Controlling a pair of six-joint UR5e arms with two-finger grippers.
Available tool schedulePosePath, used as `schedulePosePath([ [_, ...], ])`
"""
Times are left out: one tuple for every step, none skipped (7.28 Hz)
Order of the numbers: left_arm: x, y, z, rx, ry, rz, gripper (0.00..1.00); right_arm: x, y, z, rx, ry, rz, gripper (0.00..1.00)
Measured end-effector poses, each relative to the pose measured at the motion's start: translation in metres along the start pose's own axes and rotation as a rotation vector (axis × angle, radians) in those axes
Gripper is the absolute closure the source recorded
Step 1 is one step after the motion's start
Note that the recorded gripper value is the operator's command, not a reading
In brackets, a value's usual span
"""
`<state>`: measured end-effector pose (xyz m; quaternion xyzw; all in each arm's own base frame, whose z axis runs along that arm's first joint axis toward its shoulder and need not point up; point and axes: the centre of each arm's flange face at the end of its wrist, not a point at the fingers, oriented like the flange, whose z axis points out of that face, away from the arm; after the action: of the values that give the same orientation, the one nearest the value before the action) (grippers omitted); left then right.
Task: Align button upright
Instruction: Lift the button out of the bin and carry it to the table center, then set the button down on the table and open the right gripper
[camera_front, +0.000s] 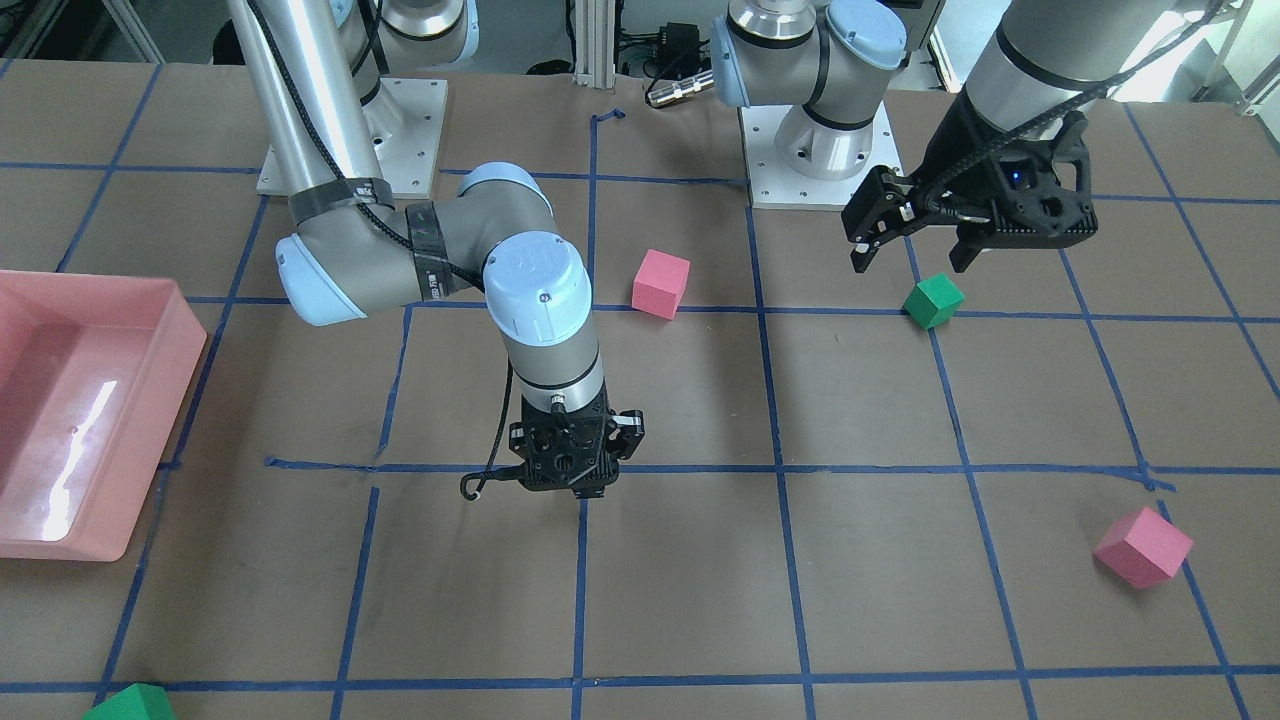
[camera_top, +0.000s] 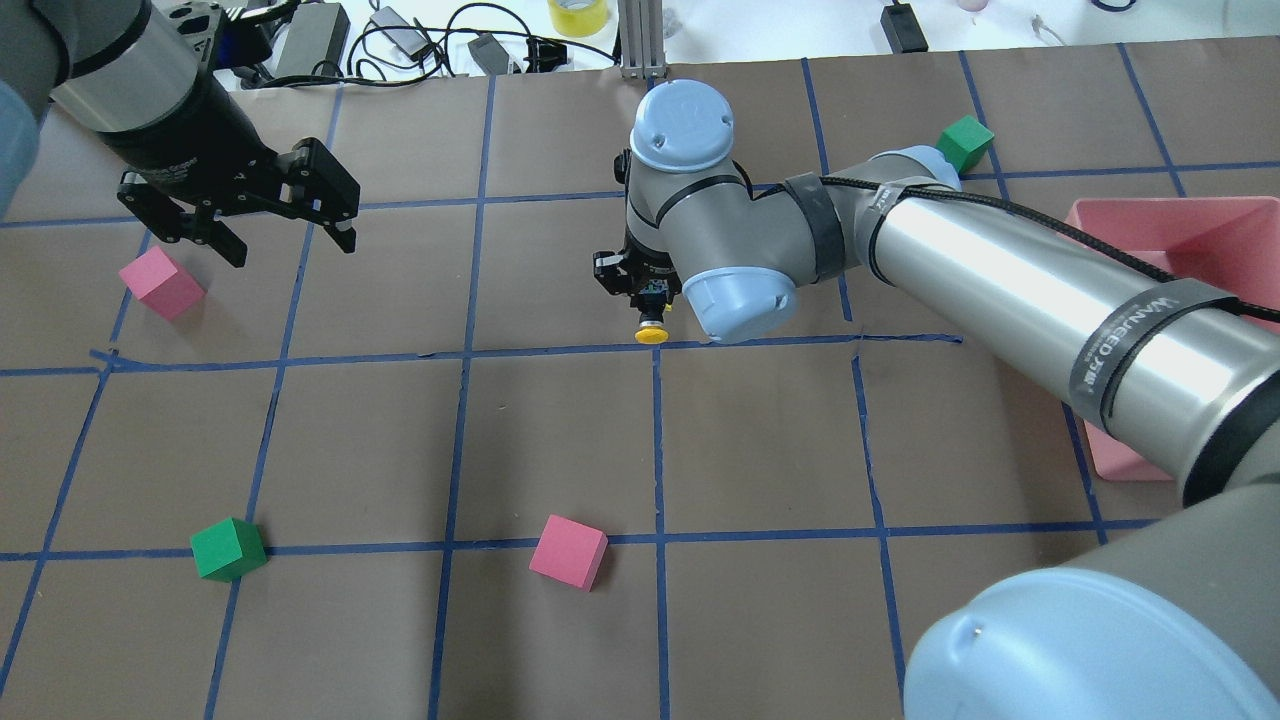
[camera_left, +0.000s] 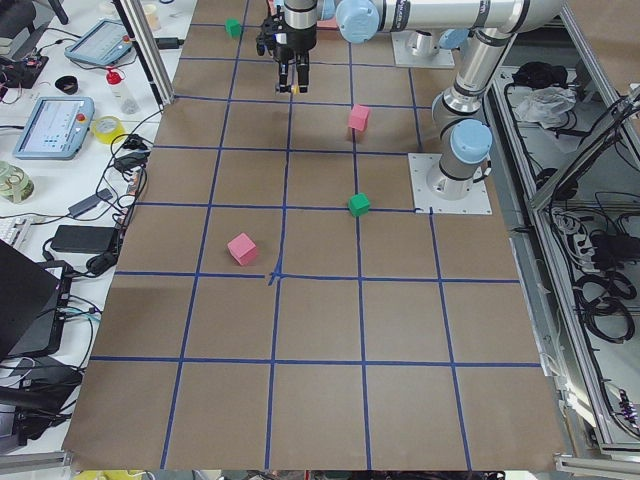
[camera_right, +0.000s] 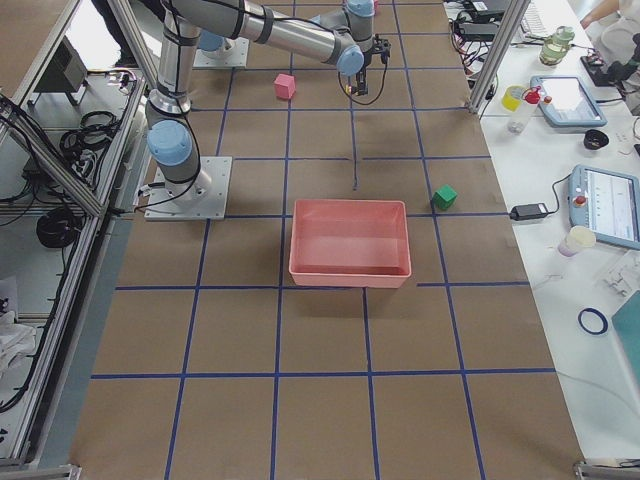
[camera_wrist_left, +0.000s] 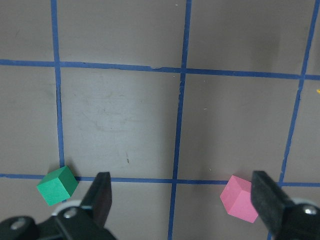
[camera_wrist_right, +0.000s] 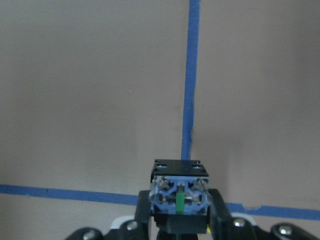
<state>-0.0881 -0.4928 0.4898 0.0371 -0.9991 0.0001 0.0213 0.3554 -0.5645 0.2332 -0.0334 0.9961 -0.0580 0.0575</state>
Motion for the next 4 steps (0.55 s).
schedulePosePath([
  [0.000, 0.000, 0.000, 0.000, 0.000, 0.000, 0.00, -0.002, 0.000, 0.009, 0.000, -0.004, -0.014, 0.93],
  [0.000, 0.000, 0.000, 0.000, 0.000, 0.001, 0.00, -0.004, 0.002, 0.016, -0.003, -0.004, -0.026, 0.85],
  [0.000, 0.000, 0.000, 0.001, 0.000, 0.002, 0.00, -0.005, 0.003, 0.021, -0.010, -0.005, -0.033, 0.63],
  [0.000, 0.000, 0.000, 0.001, 0.001, 0.002, 0.00, -0.006, 0.005, 0.024, -0.016, -0.009, -0.037, 0.34],
])
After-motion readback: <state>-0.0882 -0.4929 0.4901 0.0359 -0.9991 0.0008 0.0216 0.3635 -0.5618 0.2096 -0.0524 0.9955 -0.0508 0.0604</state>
